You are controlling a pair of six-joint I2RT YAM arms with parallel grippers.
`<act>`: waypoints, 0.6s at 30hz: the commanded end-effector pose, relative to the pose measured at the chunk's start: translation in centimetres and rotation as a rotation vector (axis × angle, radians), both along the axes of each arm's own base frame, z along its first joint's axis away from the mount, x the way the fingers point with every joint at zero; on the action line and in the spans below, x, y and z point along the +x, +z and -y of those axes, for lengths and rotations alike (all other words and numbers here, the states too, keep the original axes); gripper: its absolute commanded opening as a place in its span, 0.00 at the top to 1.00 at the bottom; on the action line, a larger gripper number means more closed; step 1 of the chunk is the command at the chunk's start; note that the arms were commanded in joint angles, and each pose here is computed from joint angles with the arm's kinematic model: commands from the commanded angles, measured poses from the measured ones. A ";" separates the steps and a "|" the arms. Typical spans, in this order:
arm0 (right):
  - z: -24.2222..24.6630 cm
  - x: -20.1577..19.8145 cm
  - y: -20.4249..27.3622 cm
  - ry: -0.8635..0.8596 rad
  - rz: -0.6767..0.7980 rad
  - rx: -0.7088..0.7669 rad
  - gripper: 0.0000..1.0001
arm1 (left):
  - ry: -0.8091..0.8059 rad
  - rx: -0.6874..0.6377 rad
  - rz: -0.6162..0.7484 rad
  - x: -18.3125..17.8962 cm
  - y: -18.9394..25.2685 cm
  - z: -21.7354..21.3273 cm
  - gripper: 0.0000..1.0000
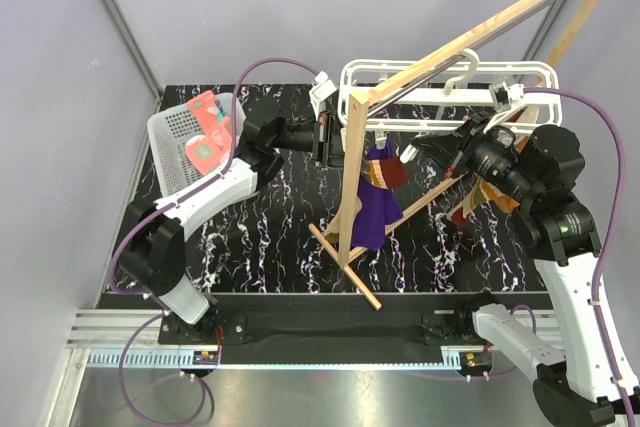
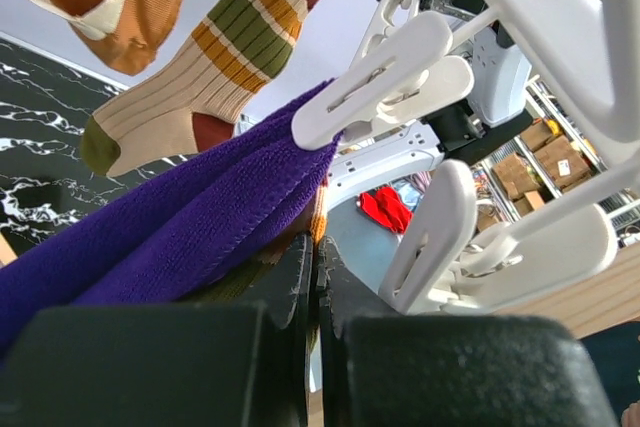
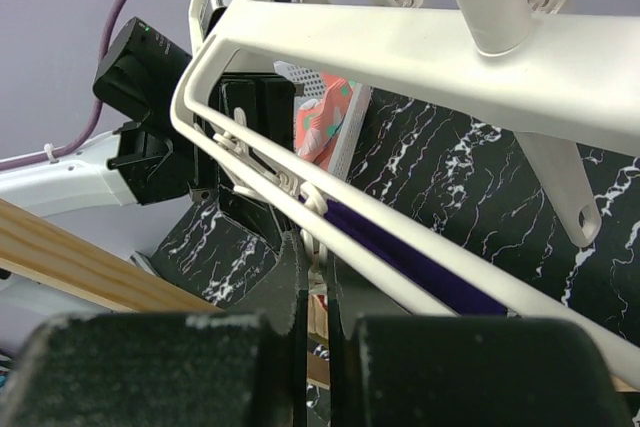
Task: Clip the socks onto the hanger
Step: Clamp the sock onto the hanger.
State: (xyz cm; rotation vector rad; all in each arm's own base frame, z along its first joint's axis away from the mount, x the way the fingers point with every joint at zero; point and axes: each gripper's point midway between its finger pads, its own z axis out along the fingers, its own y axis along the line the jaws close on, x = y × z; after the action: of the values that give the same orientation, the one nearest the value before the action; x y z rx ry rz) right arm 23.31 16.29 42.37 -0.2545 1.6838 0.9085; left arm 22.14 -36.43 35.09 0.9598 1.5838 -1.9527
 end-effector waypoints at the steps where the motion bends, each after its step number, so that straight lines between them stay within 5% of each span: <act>1: -1.5 -0.7 -1.9 0.099 -0.075 -0.013 1.00 | -0.042 -0.047 0.090 -1.8 3.0 0.0 1.00; 18: -1.5 -0.1 -2.9 0.090 -0.095 -0.020 1.00 | -0.096 -0.119 0.114 -3.7 4.4 -0.3 1.00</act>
State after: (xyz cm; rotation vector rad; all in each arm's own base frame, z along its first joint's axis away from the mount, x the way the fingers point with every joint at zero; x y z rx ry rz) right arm 23.85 16.46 42.29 -0.2577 1.6764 0.9097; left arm 21.41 -36.27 37.33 0.9678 1.4969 -1.9885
